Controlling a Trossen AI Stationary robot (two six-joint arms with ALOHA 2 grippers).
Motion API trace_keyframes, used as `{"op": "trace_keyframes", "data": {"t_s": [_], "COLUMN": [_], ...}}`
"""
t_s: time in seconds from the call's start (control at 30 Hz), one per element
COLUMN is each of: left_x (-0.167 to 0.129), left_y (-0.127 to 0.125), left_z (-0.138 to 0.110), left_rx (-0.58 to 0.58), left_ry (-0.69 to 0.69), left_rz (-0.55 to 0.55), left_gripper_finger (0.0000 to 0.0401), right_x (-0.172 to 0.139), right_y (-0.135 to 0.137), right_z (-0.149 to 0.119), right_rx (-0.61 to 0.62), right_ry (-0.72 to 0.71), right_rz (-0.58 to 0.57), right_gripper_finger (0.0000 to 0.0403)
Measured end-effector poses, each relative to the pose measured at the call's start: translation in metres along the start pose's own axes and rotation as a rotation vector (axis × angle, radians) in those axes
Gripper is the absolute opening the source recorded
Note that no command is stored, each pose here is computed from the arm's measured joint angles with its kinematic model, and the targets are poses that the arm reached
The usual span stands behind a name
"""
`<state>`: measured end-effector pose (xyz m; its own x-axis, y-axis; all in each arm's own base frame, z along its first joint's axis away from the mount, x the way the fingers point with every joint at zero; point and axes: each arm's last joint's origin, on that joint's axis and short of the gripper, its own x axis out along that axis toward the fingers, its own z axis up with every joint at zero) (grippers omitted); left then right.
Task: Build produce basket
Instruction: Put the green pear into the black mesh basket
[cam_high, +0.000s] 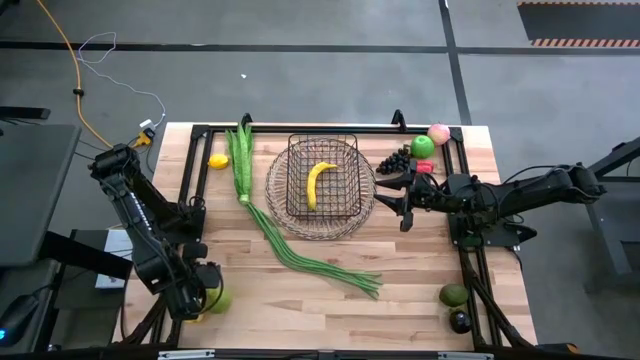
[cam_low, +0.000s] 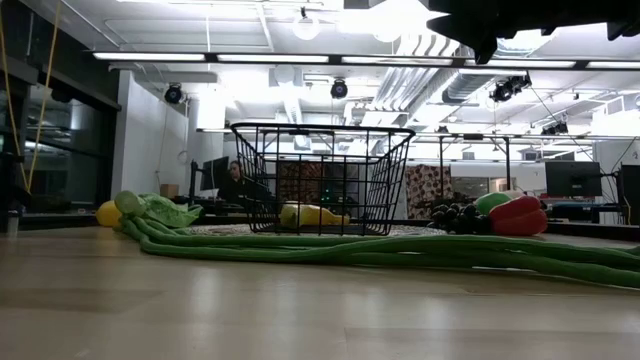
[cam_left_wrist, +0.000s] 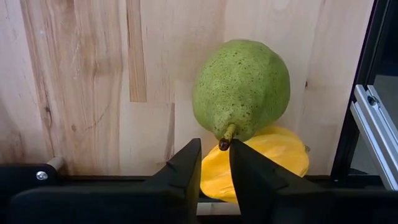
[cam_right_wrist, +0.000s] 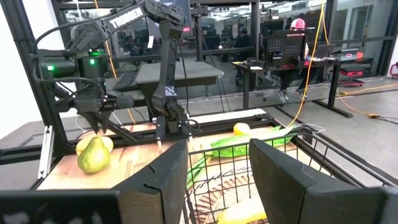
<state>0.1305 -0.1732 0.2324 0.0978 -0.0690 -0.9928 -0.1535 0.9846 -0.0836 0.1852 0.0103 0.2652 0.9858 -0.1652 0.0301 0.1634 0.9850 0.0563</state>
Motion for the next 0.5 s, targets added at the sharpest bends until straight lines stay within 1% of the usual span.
{"op": "trace_keyframes", "data": {"t_s": [0.1, 0.33, 0.5], "left_x": [0.0000, -0.0001, -0.0001], "left_y": [0.0001, 0.0001, 0.0001], "left_z": [0.0003, 0.0003, 0.0003], "left_rx": [-0.002, -0.010, -0.015], "left_ry": [0.000, 0.000, 0.001], "left_rz": [0.000, 0.000, 0.000], "left_gripper_finger": [0.0062, 0.0061, 0.0071], "right_x": [0.0000, 0.0000, 0.0000], "right_y": [0.0001, 0.0000, 0.0000], "right_z": [0.0000, 0.0001, 0.0001], "right_rx": [0.000, 0.000, 0.000], "right_ry": [0.000, 0.000, 0.000], "right_rz": [0.000, 0.000, 0.000], "right_gripper_finger": [0.0161, 0.0161, 0.0161]}}
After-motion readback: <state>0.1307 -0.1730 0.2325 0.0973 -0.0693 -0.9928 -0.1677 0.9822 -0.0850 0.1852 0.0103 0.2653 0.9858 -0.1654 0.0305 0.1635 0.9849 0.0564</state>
